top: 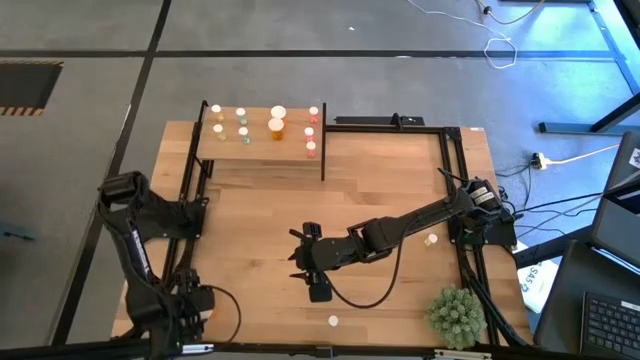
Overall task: Pick and place medicine bottles onto shelf by color
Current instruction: Put the orange pill bottle on the shelf aligned with the orange pill bottle on the shelf
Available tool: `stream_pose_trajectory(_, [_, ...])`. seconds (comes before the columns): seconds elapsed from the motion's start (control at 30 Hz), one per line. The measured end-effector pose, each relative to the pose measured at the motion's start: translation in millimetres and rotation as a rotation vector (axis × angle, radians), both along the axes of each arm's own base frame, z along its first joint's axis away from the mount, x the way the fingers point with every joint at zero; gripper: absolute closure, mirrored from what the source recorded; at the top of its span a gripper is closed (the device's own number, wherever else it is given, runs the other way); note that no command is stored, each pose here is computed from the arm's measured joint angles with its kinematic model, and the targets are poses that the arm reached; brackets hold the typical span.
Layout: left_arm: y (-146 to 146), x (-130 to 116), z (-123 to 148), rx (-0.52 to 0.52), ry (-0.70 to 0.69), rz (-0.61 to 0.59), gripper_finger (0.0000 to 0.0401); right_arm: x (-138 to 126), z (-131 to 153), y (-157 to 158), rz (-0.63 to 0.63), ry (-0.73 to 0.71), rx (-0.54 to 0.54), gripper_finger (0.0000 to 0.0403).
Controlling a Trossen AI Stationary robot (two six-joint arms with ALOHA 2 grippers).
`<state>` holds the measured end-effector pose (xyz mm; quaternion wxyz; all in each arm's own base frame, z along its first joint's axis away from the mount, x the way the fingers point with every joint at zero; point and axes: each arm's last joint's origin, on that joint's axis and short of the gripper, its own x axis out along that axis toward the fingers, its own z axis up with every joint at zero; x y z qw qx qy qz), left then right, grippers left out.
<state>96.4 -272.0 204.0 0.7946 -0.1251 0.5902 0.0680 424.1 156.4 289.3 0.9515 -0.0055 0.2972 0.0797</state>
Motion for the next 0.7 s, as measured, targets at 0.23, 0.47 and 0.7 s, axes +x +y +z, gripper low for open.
stream_pose_trajectory(0.23, [-5.7,1.8,-11.7,0.023,0.011,0.003,0.0033,0.0,0.0,0.0,0.0,0.0,0.0,0.0208])
stream_pose_trajectory(0.47, [-5.8,1.7,-12.9,0.028,0.017,0.003,0.0033,0.0,0.0,0.0,0.0,0.0,0.001,0.0208])
stream_pose_trajectory(0.7, [-6.9,0.5,-12.7,0.014,0.012,0.025,0.0033,0.0,0.0,0.0,0.001,0.0,0.001,0.0208])
